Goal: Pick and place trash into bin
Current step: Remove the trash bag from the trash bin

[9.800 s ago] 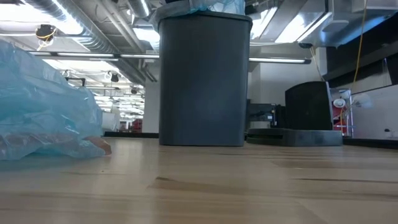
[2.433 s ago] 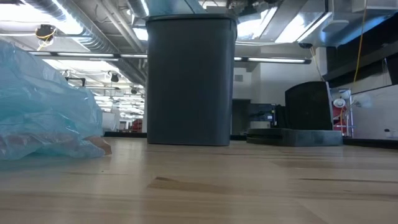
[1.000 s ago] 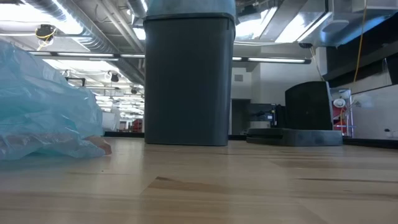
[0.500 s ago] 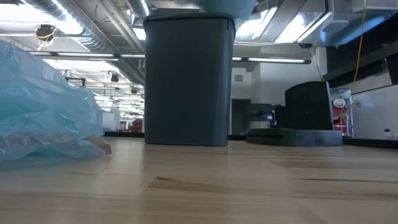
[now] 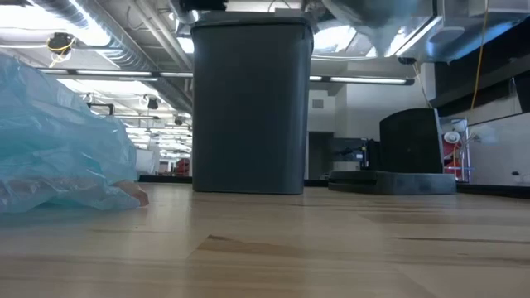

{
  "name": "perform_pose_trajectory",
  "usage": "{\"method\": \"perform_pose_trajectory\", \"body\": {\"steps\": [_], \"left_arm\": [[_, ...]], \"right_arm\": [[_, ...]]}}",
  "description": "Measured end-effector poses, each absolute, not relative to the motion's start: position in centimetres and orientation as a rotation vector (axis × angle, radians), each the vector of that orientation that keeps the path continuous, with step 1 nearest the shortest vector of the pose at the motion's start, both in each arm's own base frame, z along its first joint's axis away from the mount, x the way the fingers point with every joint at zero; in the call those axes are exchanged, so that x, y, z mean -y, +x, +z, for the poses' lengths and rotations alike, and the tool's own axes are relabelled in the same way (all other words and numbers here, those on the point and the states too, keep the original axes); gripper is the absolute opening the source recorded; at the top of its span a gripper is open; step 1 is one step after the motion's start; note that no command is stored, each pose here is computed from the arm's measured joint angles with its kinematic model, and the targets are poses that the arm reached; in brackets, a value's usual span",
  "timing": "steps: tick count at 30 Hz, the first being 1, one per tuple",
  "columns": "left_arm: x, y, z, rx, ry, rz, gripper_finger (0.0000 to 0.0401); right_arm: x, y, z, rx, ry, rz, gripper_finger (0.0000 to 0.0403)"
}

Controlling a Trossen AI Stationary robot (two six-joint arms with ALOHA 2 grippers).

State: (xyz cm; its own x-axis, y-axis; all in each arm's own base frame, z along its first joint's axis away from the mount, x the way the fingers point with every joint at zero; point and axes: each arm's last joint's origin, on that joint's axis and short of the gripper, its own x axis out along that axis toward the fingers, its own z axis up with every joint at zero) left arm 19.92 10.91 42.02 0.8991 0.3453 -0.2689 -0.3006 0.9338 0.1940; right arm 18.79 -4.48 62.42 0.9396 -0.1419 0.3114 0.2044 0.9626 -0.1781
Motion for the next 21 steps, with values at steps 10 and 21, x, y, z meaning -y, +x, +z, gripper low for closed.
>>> {"method": "perform_pose_trajectory", "body": {"steps": [10,21], "left_arm": [[-11.4,20.8,39.1,-0.318,0.135,0.335,0.0170],[-11.6,21.1,39.2,-0.280,0.148,0.341,0.0170]], "right_arm": [[3.4,16.1,57.8,-0.209,0.018,-0.182,0.0000],[0.2,17.0,53.8,-0.468,0.073,-0.222,0.0000]]}}
